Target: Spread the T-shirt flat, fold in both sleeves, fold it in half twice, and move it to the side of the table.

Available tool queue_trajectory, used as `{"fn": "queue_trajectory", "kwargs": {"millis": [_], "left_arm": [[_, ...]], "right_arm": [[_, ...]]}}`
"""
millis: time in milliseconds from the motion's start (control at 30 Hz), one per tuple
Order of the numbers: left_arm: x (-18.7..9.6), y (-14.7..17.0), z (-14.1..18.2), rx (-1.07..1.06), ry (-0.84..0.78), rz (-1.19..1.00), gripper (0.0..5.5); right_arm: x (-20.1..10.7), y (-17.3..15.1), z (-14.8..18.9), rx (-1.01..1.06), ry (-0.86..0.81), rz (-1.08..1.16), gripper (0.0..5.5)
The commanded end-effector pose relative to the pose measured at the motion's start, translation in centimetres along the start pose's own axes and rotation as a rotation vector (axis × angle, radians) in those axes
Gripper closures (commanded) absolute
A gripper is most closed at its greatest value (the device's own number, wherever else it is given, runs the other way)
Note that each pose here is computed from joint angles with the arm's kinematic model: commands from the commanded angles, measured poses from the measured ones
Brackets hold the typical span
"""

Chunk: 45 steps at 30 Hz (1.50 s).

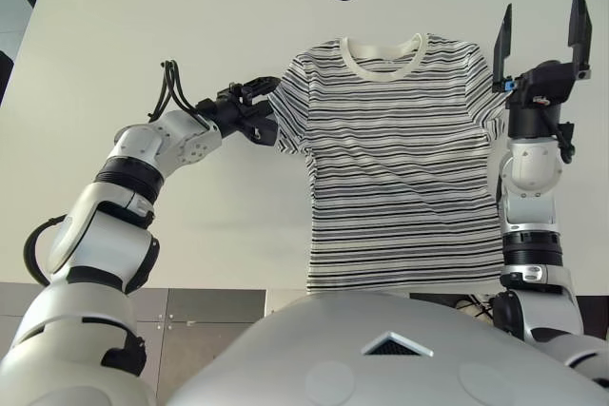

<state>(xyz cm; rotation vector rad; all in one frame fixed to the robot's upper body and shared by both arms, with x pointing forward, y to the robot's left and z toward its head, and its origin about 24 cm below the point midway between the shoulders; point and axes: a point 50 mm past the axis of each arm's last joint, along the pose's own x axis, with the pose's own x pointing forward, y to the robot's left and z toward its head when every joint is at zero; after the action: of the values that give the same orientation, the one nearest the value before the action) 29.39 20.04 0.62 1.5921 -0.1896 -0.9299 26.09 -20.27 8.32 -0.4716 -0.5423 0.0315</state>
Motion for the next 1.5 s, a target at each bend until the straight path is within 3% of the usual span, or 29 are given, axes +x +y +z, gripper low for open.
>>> {"fn": "queue_trajectory", "kwargs": {"millis": [33, 267, 467, 833, 1267, 1500], "left_arm": [[-0.9, -4.7, 1.3, -0.025, -0.024, -0.202, 4.09], [-0.9, -4.8, 1.6, -0.035, -0.034, -0.184, 4.83], [-0.9, -3.5, 1.6, -0.039, -0.016, -0.037, 5.38], [1.4, 0.1, 4.1, -0.040, -0.080, 0.247, 5.38], [4.6, 2.5, 6.3, -0.038, -0.142, 0.326, 5.38], [5.7, 2.0, 7.9, -0.107, -0.204, 0.273, 4.29]], "right_arm": [[-0.2, -0.5, -0.2, -0.010, 0.014, 0.000, 2.05], [-0.4, -0.5, -0.2, -0.006, 0.020, 0.002, 2.05], [-0.5, -0.3, -0.3, 0.004, 0.027, 0.005, 2.05], [-0.9, -0.8, -0.6, 0.000, 0.047, -0.002, 2.05], [-1.5, -0.4, -1.2, 0.000, 0.077, 0.005, 2.05], [-1.5, -1.5, -1.7, -0.048, 0.099, -0.023, 2.05]]}}
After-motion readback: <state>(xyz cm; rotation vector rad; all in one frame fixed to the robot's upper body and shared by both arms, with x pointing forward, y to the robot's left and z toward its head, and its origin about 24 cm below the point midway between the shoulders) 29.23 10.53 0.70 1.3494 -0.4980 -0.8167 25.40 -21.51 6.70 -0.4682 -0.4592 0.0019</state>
